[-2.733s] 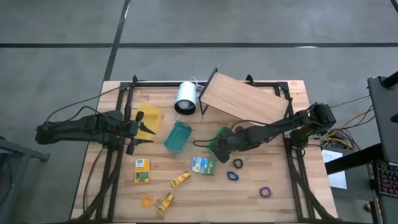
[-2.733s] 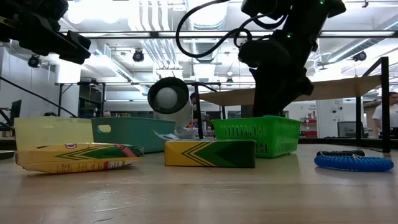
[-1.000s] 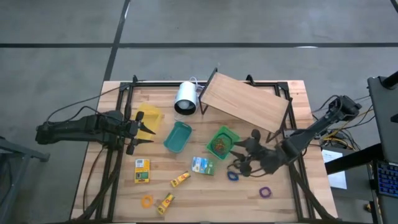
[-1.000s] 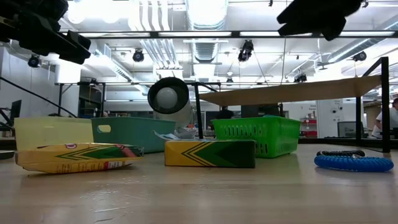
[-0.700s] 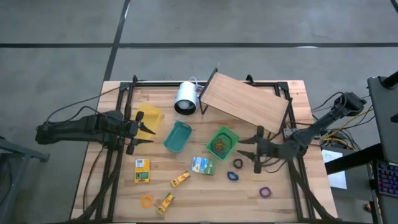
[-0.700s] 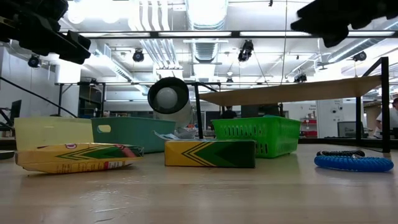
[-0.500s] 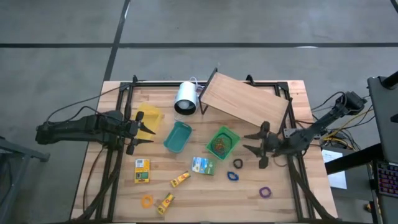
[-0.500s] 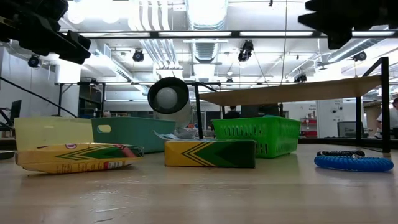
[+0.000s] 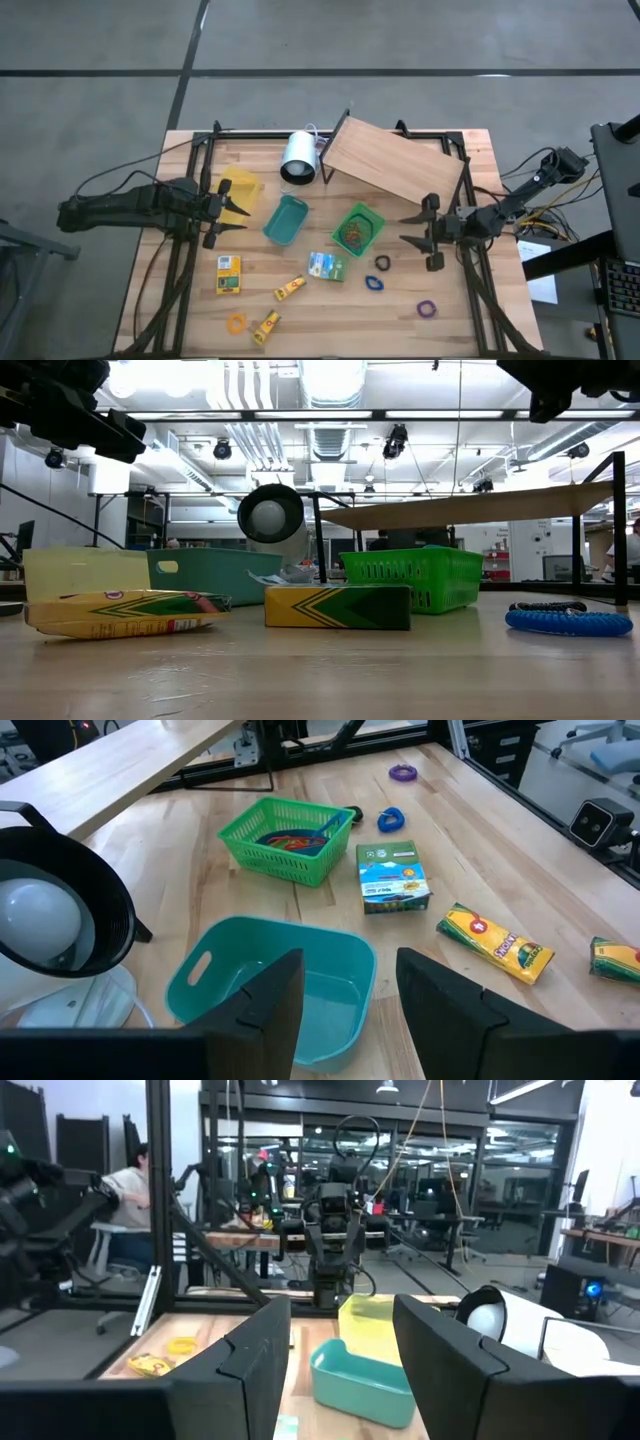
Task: Pick & Place Office Desk Supplies
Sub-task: Put the right big yellow crayon box into the yellow bin
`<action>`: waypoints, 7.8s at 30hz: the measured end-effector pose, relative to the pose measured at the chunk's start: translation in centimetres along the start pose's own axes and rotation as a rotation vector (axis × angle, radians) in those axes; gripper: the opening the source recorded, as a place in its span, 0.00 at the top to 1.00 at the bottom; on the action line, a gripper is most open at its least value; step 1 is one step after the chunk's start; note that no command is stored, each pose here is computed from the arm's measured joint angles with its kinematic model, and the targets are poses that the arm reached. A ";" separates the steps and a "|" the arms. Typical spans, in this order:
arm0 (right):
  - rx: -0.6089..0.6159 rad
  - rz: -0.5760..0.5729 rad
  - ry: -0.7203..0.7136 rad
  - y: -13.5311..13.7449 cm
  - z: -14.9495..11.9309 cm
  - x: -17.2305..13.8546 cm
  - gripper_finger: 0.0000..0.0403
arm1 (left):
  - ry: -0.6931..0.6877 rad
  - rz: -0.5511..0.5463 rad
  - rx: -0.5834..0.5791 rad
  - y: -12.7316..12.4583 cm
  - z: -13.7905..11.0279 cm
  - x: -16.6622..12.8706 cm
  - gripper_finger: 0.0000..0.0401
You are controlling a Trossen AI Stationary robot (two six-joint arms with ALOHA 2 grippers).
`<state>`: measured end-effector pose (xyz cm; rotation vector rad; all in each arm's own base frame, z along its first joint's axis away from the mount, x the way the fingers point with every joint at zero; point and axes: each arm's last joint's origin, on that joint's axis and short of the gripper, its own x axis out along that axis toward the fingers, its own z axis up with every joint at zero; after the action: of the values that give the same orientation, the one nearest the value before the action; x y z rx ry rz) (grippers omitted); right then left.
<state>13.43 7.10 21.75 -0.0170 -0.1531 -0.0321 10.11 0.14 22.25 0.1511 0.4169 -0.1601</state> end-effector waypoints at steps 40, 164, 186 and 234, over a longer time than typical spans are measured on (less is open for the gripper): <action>-0.008 -0.001 0.004 0.0 0.0 0.1 0.56 | 0.000 0.000 0.000 0.0 0.0 0.0 0.59; -0.010 -0.001 0.005 0.0 0.0 0.1 0.56 | 0.479 0.195 -1.143 -5.8 2.2 23.9 0.59; -0.010 -0.001 0.006 0.1 -0.1 0.1 0.56 | 0.483 0.180 -1.129 -5.5 1.6 24.5 0.67; -0.013 0.000 0.010 0.1 -0.1 0.1 0.56 | 0.190 0.327 -1.033 -2.8 9.7 12.8 0.99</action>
<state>13.50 7.15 21.65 -0.0298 -0.1428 -0.0330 24.88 -5.89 25.40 -0.7858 0.6115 0.4025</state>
